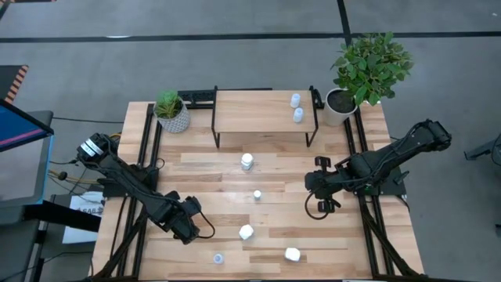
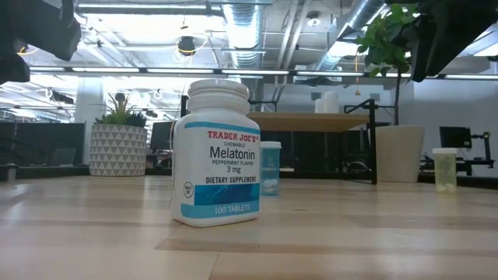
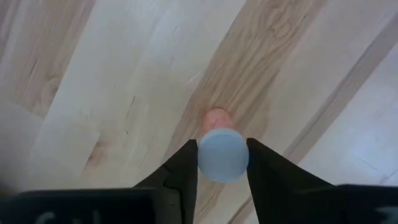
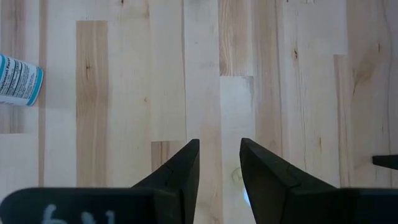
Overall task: Pick and place medicine bottles onto shelf by color
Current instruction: Put the orange pill bottle on the shelf
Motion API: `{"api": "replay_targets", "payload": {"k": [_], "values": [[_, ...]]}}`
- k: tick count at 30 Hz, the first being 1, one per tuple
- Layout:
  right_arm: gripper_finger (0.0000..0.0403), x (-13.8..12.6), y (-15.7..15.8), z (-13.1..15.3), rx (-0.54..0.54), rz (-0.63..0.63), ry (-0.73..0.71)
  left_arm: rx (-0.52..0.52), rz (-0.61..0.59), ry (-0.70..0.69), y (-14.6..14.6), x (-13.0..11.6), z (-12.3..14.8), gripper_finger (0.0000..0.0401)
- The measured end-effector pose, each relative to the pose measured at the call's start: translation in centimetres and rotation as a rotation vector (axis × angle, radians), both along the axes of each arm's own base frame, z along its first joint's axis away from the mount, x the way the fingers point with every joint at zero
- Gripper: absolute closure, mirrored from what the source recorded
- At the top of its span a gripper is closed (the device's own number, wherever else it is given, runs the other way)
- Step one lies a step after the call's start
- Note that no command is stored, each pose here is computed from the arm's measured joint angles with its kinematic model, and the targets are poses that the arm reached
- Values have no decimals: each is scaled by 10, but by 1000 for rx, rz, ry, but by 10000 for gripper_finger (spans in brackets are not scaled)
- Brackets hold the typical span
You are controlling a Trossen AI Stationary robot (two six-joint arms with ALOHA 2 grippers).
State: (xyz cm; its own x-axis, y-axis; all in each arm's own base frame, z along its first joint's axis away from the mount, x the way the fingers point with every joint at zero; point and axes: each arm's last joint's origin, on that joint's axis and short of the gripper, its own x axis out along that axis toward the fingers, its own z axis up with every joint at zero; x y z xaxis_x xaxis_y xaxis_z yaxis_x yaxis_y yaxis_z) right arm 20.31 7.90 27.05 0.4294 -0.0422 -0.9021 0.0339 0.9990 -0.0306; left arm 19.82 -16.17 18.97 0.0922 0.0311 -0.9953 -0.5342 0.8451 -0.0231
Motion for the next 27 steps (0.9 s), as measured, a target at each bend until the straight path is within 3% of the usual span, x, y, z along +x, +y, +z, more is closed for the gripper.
{"api": "replay_targets", "payload": {"k": [9,16,27], "values": [[268,0,0,0,0,0,0,-27,14,20,0,1,3,305],[268,0,0,0,-1,0,3,-52,-27,-18,4,20,35,304],[268,0,0,0,-3,0,6,-36,-148,-181,63,73,97,303]]}}
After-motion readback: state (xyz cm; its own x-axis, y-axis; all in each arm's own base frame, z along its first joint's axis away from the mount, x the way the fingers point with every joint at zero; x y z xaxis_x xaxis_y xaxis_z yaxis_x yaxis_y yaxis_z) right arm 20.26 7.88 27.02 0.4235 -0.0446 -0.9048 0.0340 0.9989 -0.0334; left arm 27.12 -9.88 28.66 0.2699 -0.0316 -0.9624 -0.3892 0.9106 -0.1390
